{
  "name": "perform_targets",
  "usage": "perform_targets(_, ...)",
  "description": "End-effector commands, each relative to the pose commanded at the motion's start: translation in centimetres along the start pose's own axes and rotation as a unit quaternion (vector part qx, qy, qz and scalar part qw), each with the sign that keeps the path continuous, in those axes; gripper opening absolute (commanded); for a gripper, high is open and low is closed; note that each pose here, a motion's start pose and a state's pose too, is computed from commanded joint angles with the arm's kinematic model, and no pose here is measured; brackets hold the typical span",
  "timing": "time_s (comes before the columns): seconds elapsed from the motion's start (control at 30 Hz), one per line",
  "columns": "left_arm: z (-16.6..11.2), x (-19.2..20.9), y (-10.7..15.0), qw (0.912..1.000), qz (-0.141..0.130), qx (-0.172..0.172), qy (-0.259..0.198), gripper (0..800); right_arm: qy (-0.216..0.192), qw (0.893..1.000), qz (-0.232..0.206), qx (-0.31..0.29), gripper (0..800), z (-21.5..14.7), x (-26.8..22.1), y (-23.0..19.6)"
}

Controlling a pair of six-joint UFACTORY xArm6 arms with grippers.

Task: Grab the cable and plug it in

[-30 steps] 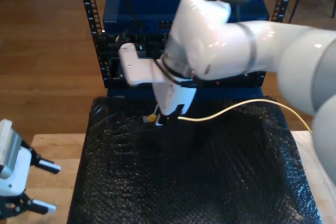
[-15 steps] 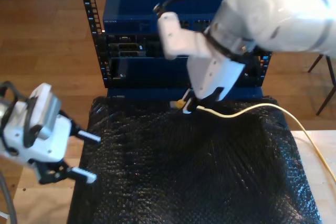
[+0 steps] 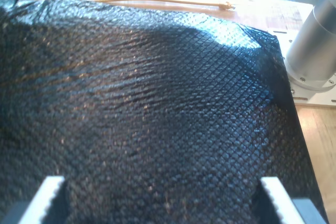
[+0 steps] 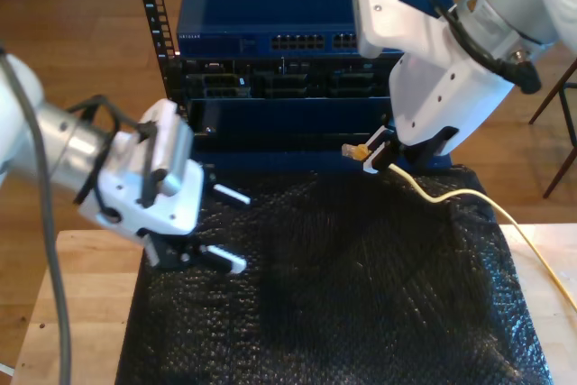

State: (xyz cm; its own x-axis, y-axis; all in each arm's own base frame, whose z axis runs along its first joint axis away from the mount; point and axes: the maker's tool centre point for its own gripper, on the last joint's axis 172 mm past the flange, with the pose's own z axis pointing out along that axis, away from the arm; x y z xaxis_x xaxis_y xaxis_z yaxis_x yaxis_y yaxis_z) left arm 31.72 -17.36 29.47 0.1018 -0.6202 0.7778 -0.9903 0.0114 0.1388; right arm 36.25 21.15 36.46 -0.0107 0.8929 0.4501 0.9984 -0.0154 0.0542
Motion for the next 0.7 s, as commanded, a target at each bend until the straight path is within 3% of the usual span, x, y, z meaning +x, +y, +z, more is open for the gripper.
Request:
perform_targets(0.37, 2.6, 2.6, -0.5, 0.9996, 0.018, -0.001, -0.020, 800, 0.014, 0.998, 0.029, -0.049, 2, -4.1, 0.2, 0.3)
perform_targets(0.7, 3.3, 6.3, -1.6, 0.9990, 0.034, 0.008, -0.027, 800, 0.014, 0.997, 0.046, -0.062, 2, -5.3, -0.6, 1.0)
